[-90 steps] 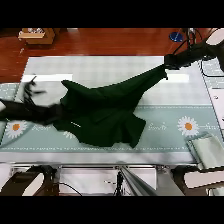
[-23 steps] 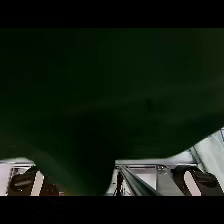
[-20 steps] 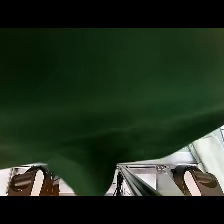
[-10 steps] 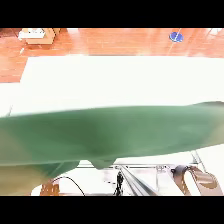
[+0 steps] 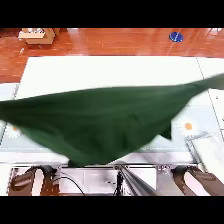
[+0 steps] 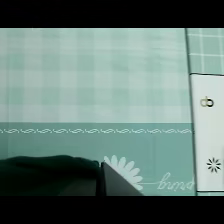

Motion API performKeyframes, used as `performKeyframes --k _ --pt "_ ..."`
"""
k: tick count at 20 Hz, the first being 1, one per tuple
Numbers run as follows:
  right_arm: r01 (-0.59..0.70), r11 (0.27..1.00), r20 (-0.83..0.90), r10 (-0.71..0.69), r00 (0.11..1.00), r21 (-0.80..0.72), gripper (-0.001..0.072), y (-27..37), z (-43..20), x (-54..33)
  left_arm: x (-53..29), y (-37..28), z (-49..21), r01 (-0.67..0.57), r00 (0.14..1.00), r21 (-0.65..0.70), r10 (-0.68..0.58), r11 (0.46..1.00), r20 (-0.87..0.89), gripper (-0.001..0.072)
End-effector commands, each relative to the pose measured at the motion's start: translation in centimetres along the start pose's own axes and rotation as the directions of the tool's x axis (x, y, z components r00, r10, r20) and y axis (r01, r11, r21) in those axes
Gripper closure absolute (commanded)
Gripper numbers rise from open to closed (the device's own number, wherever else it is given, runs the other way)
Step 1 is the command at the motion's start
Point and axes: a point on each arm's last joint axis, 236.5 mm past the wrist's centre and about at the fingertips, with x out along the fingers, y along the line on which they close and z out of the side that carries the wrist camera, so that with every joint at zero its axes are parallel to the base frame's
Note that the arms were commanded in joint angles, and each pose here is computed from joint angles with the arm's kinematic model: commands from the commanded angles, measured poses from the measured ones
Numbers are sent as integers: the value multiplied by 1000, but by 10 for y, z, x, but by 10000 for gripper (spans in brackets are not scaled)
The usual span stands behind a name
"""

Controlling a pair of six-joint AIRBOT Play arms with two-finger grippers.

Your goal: Fold the shirts.

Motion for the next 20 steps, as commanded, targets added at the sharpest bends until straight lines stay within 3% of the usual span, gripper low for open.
performKeyframes --k 1,6,12,14,17,18,19,20 --pt "-94 996 -214 94 972 13 686 17 6 125 88 54 -15 7 998 -102 -13 995 -62 680" --pt "-319 933 -303 356 884 166 686 78 1 237 174 103 -24 19 988 -191 -47 981 -145 680" --pt "-402 878 -75 433 898 260 684 97 52 277 221 140 -39 -34 974 -263 -27 964 -225 679" --pt "-405 875 -45 430 901 265 596 96 59 279 228 145 -48 -45 965 -282 -31 958 -259 678" --pt "-428 862 -77 463 883 272 583 104 52 274 235 145 -61 -45 950 -297 -51 954 -308 678" --pt "-437 861 -92 472 877 261 545 107 48 273 237 144 -65 -43 945 -298 -58 953 -322 676" --pt "-438 866 -104 472 876 240 483 108 46 273 239 143 -67 -42 942 -298 -61 954 -329 646" --pt "-447 867 -106 476 873 220 441 112 45 272 240 144 -67 -44 943 -298 -59 954 -328 544"
